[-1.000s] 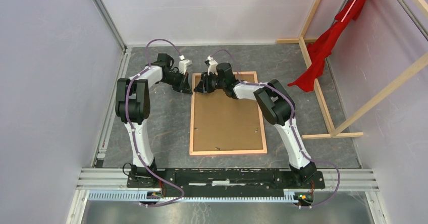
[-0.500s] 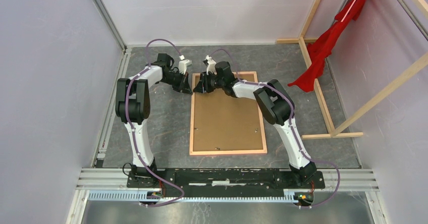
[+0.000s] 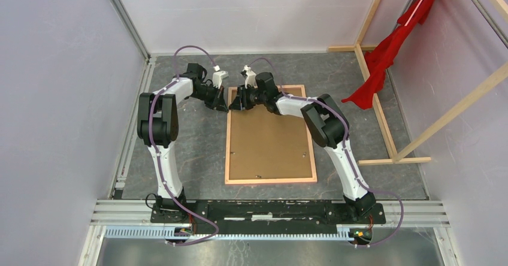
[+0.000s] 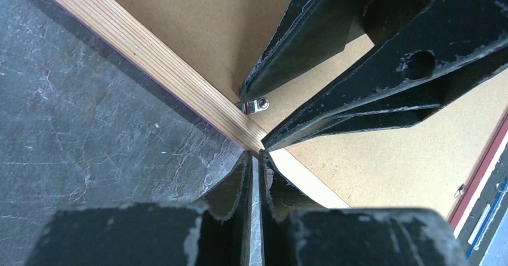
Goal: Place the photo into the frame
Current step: Install the photo frame at the center of the board.
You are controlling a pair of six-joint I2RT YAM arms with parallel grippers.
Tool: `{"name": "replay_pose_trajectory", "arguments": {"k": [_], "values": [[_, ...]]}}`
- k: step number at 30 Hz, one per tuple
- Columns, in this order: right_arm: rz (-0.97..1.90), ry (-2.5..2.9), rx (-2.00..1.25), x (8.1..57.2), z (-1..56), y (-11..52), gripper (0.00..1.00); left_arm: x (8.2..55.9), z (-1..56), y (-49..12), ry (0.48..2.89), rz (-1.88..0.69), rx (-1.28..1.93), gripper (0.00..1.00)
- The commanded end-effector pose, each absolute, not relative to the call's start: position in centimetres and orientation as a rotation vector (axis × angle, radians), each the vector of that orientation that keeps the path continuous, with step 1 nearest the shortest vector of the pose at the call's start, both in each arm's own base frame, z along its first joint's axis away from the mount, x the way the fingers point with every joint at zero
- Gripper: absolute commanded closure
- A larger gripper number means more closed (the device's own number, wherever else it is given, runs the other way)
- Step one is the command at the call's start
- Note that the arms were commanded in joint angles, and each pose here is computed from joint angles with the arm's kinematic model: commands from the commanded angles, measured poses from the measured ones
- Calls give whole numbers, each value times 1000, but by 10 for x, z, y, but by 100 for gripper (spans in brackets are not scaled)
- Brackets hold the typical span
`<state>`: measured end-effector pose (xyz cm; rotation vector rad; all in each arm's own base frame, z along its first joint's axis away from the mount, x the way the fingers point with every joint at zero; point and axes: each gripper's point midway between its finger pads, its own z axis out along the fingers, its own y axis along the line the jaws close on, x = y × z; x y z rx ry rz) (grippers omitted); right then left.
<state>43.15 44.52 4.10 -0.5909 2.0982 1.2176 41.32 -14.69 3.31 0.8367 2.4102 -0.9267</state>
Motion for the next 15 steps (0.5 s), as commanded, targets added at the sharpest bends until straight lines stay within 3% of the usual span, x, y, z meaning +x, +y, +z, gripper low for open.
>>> {"name": "replay_pose_trajectory", "arguments": {"k": [1, 6, 10, 15], "values": [[1300, 2051, -614, 434, 73, 452, 57, 401, 22, -141, 2457, -857, 945, 88], [1062, 1981, -480, 474, 130, 394, 28, 390, 34, -133, 2442, -810, 1019, 81], [820, 2016, -294, 483, 147, 314, 18, 369, 34, -123, 2456, -759, 1099, 73], [415, 2100, -6, 461, 121, 193, 8, 332, 27, -114, 2463, -709, 1223, 63]]}}
